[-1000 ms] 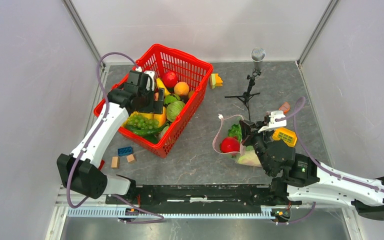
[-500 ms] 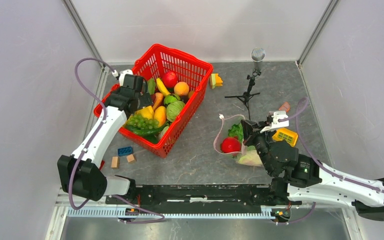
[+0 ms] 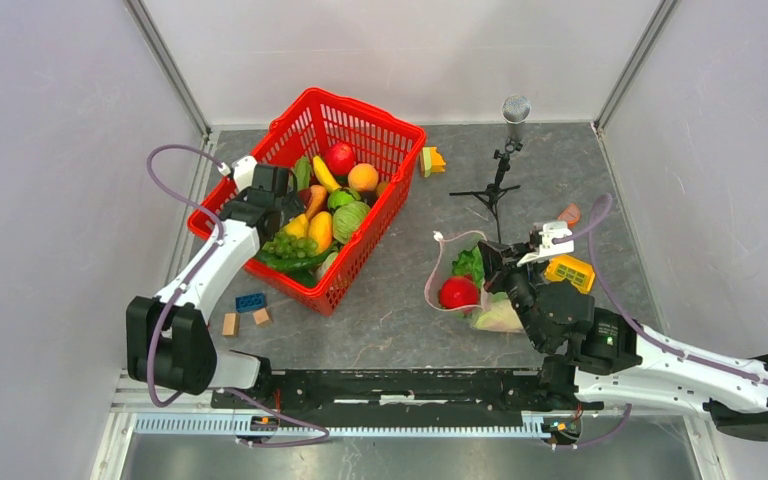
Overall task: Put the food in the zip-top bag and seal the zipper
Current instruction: Pick up the fake fruit from the bin.
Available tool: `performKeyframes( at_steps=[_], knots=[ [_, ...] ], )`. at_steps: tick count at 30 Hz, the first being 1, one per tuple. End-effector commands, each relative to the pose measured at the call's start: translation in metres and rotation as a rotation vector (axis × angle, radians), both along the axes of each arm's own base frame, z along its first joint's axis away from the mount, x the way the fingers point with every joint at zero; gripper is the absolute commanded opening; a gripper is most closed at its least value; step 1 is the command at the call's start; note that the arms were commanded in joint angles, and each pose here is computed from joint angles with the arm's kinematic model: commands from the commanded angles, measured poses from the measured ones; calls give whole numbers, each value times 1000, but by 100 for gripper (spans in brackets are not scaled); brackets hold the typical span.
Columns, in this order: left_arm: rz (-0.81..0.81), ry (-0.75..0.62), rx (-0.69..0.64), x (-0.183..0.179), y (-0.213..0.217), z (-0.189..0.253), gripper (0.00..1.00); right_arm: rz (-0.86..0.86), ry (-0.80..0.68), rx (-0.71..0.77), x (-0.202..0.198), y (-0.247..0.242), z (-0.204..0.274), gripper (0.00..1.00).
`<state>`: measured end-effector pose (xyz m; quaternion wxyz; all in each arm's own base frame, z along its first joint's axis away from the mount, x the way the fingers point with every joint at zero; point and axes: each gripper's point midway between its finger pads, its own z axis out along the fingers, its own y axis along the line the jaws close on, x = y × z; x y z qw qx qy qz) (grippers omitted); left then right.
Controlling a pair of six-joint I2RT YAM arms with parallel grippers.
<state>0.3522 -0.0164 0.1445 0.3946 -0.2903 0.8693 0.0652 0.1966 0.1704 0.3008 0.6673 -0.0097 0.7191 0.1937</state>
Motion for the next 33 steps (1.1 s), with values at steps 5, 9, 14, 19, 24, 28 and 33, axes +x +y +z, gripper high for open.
performKeyframes(
  at_steps=[5, 9, 14, 19, 24, 28, 33],
  knots=[
    [-24, -21, -90, 2, -12, -11, 83, 1, -17, 57, 0, 1, 14, 3],
    [-59, -63, -114, -3, -17, -2, 75, 1, -16, 66, 0, 1, 13, 3],
    [-136, -79, -155, -16, -27, 2, 86, 5, -13, 72, 0, 3, 12, 3],
    [-72, -84, -93, -30, -9, 6, 100, 19, -11, 71, -1, 6, 12, 3],
    [-67, -92, -84, -33, -6, 8, 100, 26, -9, 70, -1, 8, 11, 3],
    [-120, -55, -114, -29, -17, -6, 95, 30, -10, 75, -1, 8, 11, 3],
    [-140, -28, -144, -26, -25, -15, 79, 27, -9, 84, -2, 6, 11, 3]
  ],
)
